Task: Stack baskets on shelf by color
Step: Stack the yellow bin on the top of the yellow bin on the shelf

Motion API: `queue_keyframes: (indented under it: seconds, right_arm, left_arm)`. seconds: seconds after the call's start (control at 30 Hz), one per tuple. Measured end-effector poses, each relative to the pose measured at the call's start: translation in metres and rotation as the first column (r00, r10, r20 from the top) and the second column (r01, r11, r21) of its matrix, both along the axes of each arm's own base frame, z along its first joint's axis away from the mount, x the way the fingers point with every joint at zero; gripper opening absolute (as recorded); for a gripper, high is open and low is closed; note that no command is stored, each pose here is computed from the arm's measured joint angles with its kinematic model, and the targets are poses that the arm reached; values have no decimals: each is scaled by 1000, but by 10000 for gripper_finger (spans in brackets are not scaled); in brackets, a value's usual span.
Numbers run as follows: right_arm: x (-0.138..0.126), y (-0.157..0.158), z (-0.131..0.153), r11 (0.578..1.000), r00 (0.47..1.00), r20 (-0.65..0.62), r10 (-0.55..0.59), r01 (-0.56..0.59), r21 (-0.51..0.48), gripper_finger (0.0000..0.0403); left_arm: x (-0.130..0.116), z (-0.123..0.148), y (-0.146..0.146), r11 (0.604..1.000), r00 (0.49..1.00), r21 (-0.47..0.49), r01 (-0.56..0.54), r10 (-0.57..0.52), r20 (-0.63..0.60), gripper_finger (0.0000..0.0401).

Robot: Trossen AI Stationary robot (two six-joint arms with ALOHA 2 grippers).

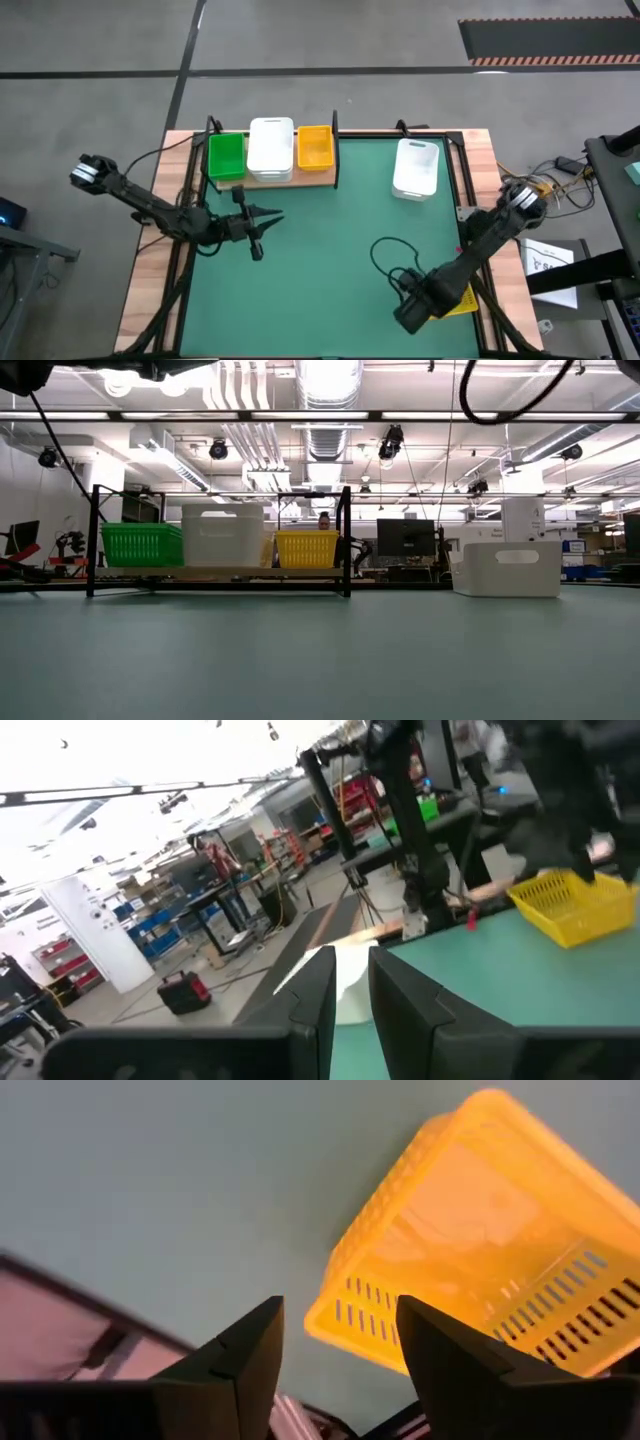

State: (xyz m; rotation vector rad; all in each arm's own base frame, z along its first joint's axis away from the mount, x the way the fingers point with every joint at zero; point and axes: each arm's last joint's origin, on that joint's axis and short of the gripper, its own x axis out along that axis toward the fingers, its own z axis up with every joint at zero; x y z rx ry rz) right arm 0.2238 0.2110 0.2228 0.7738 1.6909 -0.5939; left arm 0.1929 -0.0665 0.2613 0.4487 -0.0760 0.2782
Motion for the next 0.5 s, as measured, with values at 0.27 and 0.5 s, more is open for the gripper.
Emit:
queue_keyframes:
  seconds: [0.27, 0.5]
  right_arm:
    - [13, 11, -49, 995, 991, -120, 59, -68, -68, 172]
    - [20, 14, -62, 992, 986, -139, 96, -106, -70, 34]
  left_arm:
    - [-8, 7, 3, 1000, 999, -19, 0, 1, 42, 47]
    - [-18, 19, 8, 1000, 996, 23, -15, 13, 86, 47]
